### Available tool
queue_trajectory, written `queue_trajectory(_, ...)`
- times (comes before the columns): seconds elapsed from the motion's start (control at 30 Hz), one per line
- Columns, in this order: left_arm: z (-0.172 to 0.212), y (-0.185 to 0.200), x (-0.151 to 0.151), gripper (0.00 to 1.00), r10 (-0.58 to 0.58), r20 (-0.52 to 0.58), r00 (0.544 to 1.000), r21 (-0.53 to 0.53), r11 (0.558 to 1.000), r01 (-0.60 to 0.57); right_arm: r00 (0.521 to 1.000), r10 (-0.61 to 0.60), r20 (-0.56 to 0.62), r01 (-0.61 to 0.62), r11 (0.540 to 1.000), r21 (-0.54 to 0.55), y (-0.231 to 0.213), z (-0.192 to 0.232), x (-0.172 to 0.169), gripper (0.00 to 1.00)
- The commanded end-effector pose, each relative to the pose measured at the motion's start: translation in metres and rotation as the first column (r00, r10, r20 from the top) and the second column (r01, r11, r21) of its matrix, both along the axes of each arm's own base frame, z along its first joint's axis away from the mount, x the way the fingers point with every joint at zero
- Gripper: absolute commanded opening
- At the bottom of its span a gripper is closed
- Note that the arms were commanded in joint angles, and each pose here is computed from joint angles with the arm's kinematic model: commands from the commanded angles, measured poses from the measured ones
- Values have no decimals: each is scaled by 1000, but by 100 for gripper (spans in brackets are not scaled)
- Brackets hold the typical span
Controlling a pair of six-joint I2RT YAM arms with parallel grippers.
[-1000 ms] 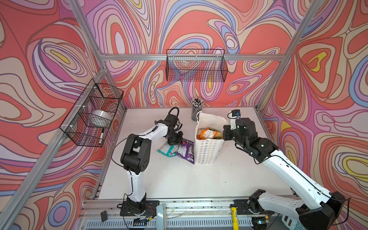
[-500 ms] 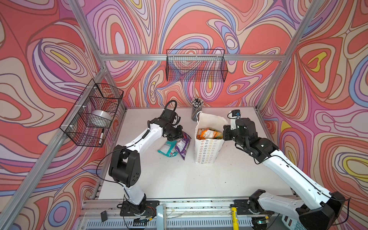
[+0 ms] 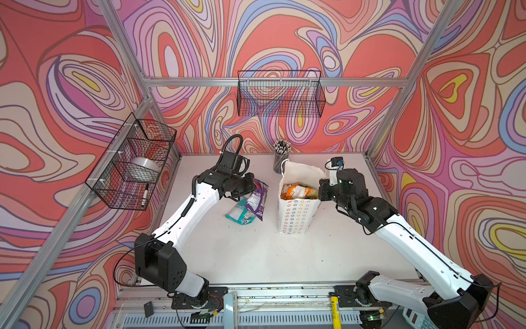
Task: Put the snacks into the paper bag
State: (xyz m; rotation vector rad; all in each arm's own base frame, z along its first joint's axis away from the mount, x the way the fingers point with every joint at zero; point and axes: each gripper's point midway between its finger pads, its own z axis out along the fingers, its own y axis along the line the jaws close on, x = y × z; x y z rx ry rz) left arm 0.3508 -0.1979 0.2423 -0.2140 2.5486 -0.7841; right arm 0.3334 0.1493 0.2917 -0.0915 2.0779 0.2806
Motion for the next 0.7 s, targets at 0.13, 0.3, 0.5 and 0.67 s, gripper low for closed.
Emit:
queue_trajectory(0.13,83,5,-11,0,25,173,985,-88,996,-9,1000,-3,-16,2,1000,-18,-1,-8,-1,0)
queue_trajectory(0.3,128,0,-18,0,14,252,968,-168,985,29,1000,-2,-19,2,1000,-19,0,-10,-1,0)
queue_trajectory(0.5,185,-16,-25,0,-4,357,934,-242,966,97,1000,-5,-20,4,1000,-22,0,-10,0,0)
queue_trajectory(0.67,229,-45,-31,0,-49,446,893,-256,950,180,1000,-2,-23,2,1000,-21,1,-11,1,0)
